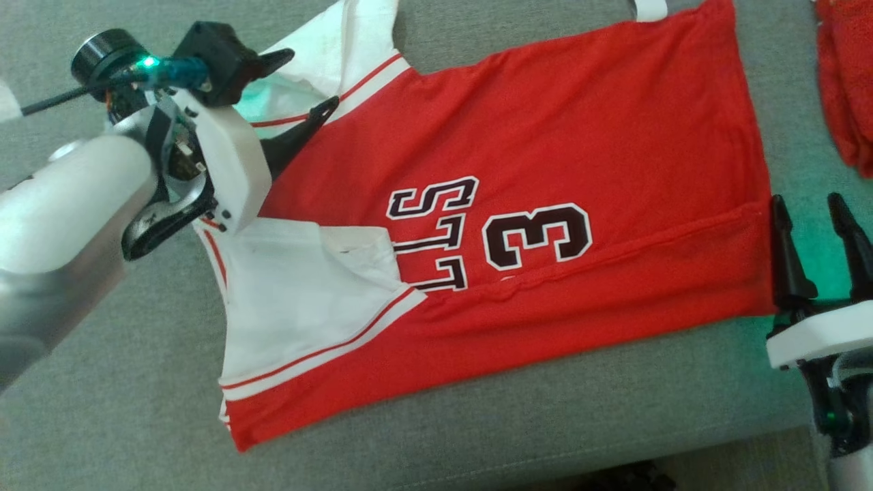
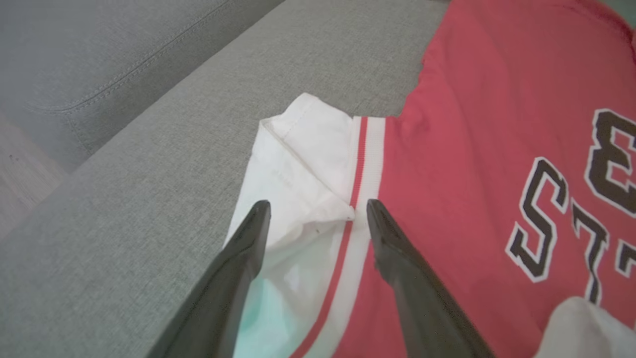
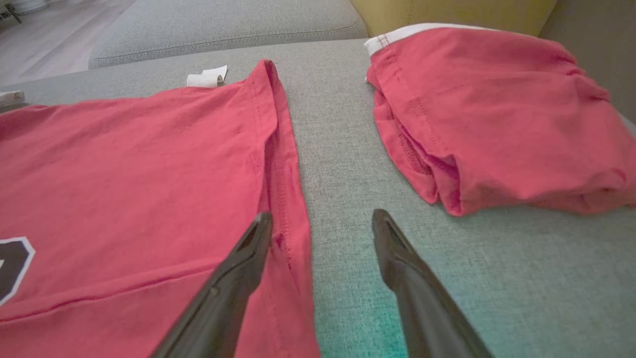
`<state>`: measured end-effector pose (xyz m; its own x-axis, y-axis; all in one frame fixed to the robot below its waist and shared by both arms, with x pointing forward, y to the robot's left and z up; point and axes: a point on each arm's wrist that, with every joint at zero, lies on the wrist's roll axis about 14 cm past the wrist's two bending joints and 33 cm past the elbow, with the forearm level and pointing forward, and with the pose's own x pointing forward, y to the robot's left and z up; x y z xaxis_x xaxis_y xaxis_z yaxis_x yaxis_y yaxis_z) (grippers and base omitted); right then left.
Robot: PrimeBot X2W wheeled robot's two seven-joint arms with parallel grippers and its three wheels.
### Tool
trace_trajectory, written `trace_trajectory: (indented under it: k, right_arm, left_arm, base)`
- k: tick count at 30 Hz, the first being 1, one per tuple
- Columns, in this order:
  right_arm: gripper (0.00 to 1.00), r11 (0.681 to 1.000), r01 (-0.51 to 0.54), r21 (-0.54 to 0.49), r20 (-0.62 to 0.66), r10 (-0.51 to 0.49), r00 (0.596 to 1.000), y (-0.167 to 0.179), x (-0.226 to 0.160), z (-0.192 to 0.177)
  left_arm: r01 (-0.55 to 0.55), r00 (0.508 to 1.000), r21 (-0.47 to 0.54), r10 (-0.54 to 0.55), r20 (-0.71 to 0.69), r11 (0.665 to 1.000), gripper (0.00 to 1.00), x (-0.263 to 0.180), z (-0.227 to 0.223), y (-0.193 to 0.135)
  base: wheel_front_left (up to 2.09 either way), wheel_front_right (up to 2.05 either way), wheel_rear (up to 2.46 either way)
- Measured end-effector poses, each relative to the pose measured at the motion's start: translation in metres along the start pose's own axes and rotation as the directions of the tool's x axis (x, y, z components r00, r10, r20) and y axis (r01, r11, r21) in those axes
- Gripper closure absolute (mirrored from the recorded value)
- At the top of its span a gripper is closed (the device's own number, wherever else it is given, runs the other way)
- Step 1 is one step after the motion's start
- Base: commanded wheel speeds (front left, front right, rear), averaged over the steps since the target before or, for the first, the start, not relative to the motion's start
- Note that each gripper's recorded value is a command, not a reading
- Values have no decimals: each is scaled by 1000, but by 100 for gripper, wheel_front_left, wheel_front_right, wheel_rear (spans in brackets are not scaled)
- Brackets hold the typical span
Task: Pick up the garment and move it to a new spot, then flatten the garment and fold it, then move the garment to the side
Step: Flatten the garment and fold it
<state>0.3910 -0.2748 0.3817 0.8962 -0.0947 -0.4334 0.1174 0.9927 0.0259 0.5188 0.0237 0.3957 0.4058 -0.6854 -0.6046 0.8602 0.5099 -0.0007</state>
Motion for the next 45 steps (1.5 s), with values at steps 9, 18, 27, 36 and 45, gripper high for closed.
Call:
trace_trajectory:
  k: [9,18,27,36,45]
  right_arm:
    - [0,1000,14,20,-22,-14,1000,-1,-5,-11]
    - [0,999,19,35,-10,-19,1000,-3,0,-9]
    - [0,999,7,35,-12,-7,1000,1,3,-9]
    - [0,994,-108,-5,41,108,993,19,48,50]
    - [0,976,-216,15,-130,217,968,48,98,60]
  left_arm:
    - [5,999,128,1,-52,992,0,8,-1,2]
    - [25,995,107,-15,-95,994,29,10,-13,-1]
    - [38,998,114,-32,-51,993,100,8,-5,-6]
    - [-42,998,192,30,62,981,100,-6,28,19]
    - [-114,991,186,98,96,976,100,-16,30,42]
  base:
    - [0,0,0]
    - [0,0,0]
    - [0,0,0]
    - [0,0,0]
    - [0,0,0]
